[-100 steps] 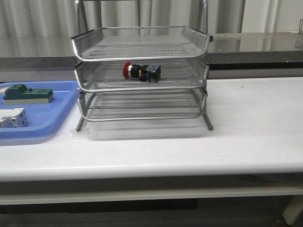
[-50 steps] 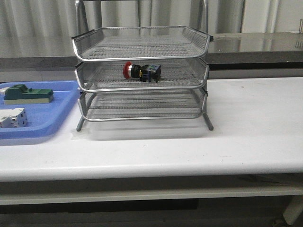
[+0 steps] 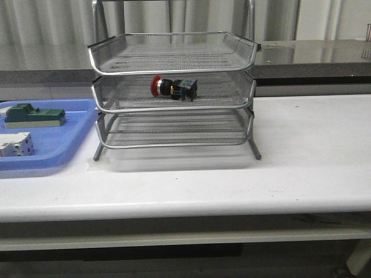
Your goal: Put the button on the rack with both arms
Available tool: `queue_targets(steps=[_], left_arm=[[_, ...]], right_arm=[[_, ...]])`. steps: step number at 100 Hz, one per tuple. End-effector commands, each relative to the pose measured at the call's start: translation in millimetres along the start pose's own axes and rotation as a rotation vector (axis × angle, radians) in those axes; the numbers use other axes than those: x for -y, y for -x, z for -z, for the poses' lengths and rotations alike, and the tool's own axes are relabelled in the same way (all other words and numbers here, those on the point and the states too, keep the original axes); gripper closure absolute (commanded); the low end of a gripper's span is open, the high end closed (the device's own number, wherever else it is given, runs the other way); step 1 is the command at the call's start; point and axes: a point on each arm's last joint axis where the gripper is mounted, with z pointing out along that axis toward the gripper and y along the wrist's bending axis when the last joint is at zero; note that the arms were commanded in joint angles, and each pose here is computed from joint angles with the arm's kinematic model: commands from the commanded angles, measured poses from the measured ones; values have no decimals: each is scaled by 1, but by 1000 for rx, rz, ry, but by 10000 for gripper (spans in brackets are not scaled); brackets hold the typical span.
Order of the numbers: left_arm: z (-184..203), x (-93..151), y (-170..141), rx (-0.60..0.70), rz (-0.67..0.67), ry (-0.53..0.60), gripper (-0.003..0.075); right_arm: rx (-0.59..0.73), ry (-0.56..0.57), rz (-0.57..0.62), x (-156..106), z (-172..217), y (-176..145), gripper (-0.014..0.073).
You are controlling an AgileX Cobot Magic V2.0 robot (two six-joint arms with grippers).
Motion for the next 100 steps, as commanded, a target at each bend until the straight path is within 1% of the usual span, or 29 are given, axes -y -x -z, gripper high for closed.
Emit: queue_targets(steps=[1, 10, 25, 34, 58, 69, 85, 100], left_arm=[[0, -3, 15, 84, 18, 33, 716], [0, -3, 15, 84, 18, 33, 716], [0, -3, 15, 84, 18, 33, 716], [0, -3, 15, 84, 18, 33, 716], [0, -3, 15, 84, 18, 33, 716], [0, -3, 15, 84, 18, 33, 716], [0, -3, 15, 84, 18, 33, 716], [0, -3, 15, 84, 18, 33, 716]], right_arm=[[85, 1, 19, 0, 3, 12, 655], [116, 12, 19, -1, 3, 11, 655], [238, 57, 10, -4, 8, 6, 655], [288, 84, -7, -6, 11, -3, 655], [329, 131, -2, -11, 9, -35, 655], [366, 106, -27, -12, 7, -47, 655], [408, 28, -95, -10, -4, -66, 655], [452, -8, -115, -9, -13, -83, 655]])
